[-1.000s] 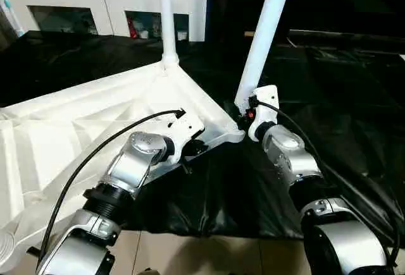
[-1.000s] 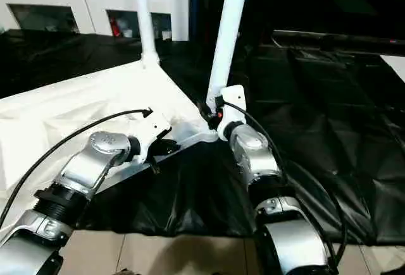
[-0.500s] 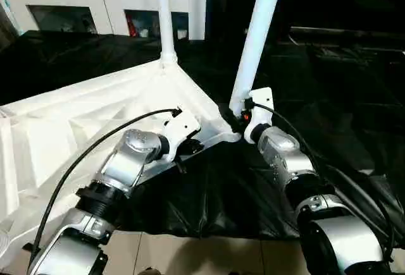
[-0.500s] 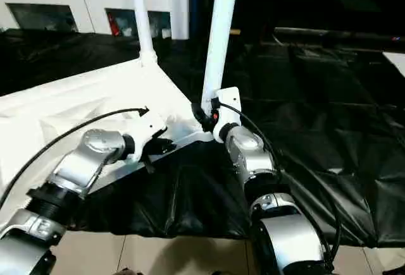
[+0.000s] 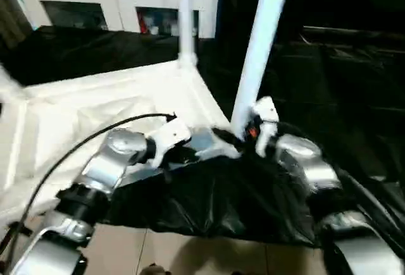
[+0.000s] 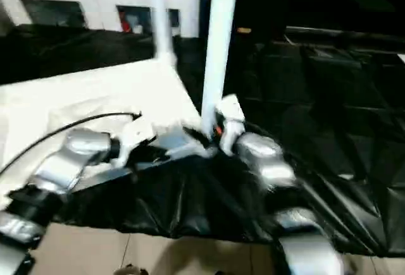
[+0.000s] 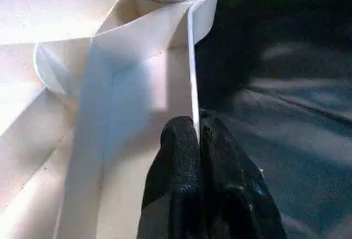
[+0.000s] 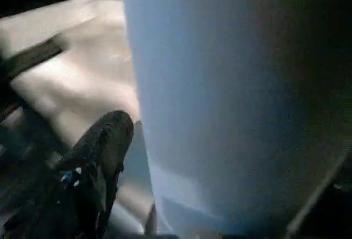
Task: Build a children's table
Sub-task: Insert table leg to table base, then rotate leg to tighten
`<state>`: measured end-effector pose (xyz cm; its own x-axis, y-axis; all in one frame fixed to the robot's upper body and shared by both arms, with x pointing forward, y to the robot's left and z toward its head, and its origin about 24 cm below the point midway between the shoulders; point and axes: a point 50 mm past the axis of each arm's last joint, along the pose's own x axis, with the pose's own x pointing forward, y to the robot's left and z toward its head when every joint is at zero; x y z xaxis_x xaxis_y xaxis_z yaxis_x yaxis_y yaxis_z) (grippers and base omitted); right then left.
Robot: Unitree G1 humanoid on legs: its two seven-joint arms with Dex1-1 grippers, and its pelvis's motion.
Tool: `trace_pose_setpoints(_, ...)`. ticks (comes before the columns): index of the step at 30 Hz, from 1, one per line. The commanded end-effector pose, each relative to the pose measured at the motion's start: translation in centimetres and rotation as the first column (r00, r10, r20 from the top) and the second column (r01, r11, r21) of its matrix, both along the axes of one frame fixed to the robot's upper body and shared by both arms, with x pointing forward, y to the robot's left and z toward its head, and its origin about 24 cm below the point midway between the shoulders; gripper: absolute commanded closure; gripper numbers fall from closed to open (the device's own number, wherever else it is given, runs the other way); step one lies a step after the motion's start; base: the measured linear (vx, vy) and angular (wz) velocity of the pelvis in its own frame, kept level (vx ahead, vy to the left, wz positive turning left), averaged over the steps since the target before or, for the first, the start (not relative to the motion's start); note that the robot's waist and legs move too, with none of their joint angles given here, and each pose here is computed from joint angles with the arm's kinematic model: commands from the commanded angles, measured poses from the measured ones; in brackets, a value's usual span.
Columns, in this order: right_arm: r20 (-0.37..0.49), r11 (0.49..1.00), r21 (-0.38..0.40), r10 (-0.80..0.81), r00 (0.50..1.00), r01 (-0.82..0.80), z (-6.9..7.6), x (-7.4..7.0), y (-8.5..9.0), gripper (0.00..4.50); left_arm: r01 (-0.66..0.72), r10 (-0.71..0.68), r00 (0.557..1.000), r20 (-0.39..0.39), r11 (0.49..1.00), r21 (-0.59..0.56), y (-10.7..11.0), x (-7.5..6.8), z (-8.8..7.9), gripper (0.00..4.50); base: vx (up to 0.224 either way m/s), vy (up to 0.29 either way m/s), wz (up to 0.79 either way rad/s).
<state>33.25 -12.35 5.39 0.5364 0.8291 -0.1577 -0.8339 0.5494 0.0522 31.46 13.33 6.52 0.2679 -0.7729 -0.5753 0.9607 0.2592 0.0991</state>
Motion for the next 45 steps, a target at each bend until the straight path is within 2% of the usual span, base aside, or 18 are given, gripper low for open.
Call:
trace_pose_setpoints(1,-0.037,0.994,-0.022,0.109,0.993,-0.110,-0.3,-1.0,0.0,0.73,0.124,-0.122,0.992,0.037,0.991,-0.048,-1.3,-0.1,1.4,4.50,0.000,0.000,0.00)
trace_pose_setpoints(6,-0.100,0.967,-0.049,0.243,0.965,-0.249,-0.5,-3.0,-1.4,0.73,0.202,-0.202,0.979,0.008,0.978,-0.043,-0.8,-0.3,1.5,4.50,0.000,0.000,0.00)
trace_pose_setpoints(10,-0.123,0.950,-0.066,0.294,0.948,-0.304,-0.6,-3.8,-1.6,0.73,0.228,-0.228,0.974,-0.006,0.973,-0.041,-0.5,-0.4,1.4,4.50,0.000,0.000,0.00)
trace_pose_setpoints(12,-0.150,0.935,-0.076,0.334,0.931,-0.348,-0.8,-4.4,-1.6,0.99,0.258,-0.259,0.966,-0.027,0.966,-0.024,0.0,-0.5,1.3,4.50,0.000,0.000,0.00)
trace_pose_setpoints(21,-0.171,0.912,-0.097,0.380,0.909,-0.399,-0.9,-5.0,-1.3,1.65,0.279,-0.279,0.960,-0.039,0.960,0.009,0.8,-0.5,1.1,4.50,0.000,0.000,0.00)
trace_pose_setpoints(28,-0.201,0.900,-0.102,0.398,0.895,-0.423,-1.5,-5.6,-1.0,1.75,0.255,-0.255,0.966,-0.049,0.967,0.009,1.2,-0.3,0.6,4.50,0.000,0.000,0.00)
trace_pose_setpoints(30,-0.200,0.918,-0.085,0.365,0.909,-0.387,-1.9,-5.5,-0.8,1.76,0.228,-0.227,0.972,-0.053,0.974,0.007,1.1,-0.3,0.4,4.50,0.000,0.000,0.00)
trace_pose_setpoints(32,-0.186,0.964,-0.035,0.255,0.949,-0.265,-2.1,-4.7,-0.3,1.76,0.159,-0.159,0.987,-0.032,0.987,0.009,0.7,0.2,0.1,4.50,0.000,0.000,0.00)
trace_pose_setpoints(33,-0.176,0.991,-0.005,0.133,0.975,-0.136,-2.4,-3.9,0.1,1.76,0.105,-0.105,0.994,-0.019,0.994,0.005,0.2,0.6,0.0,4.50,0.000,0.000,0.00)
trace_pose_setpoints(34,-0.176,0.991,-0.005,0.133,0.975,-0.136,-2.4,-3.9,0.1,1.76,0.105,-0.105,0.994,-0.019,0.994,0.005,0.2,0.6,0.0,4.50,0.000,0.000,0.00)
trace_pose_setpoints(35,-0.170,0.999,-0.002,0.038,0.985,-0.039,-2.6,-3.2,0.4,1.76,0.058,-0.058,0.998,-0.008,0.998,-0.012,-0.4,1.0,0.0,4.50,0.000,0.000,0.00)
trace_pose_setpoints(36,-0.182,0.999,0.002,-0.053,0.982,0.055,-3.1,-2.6,0.8,1.76,0.016,-0.016,1.000,0.001,0.999,-0.031,-1.4,1.3,0.0,4.50,0.000,0.000,0.00)
trace_pose_setpoints(38,-0.188,0.996,0.003,-0.087,0.978,0.089,-3.2,-2.4,1.1,1.76,0.001,-0.001,1.000,0.006,0.999,-0.035,-1.8,1.4,0.0,4.50,0.000,0.000,0.00)
trace_pose_setpoints(40,-0.199,0.984,-0.009,-0.176,0.964,0.178,-3.8,-1.9,2.0,1.76,-0.041,0.042,0.999,0.026,0.998,-0.042,-3.1,1.8,-0.1,4.50,0.000,0.000,0.00)
trace_pose_setpoints(41,-0.218,0.962,-0.029,-0.270,0.938,0.271,-4.2,-1.4,3.0,1.76,-0.083,0.085,0.995,0.044,0.995,-0.055,-4.5,2.0,-0.1,4.50,0.000,0.000,0.00)
trace_pose_setpoints(45,-0.248,0.903,-0.067,-0.426,0.870,0.424,-4.7,-0.4,4.5,1.76,-0.098,0.104,0.991,0.079,0.992,-0.074,-7.0,2.0,0.0,4.50,0.000,0.000,0.00)
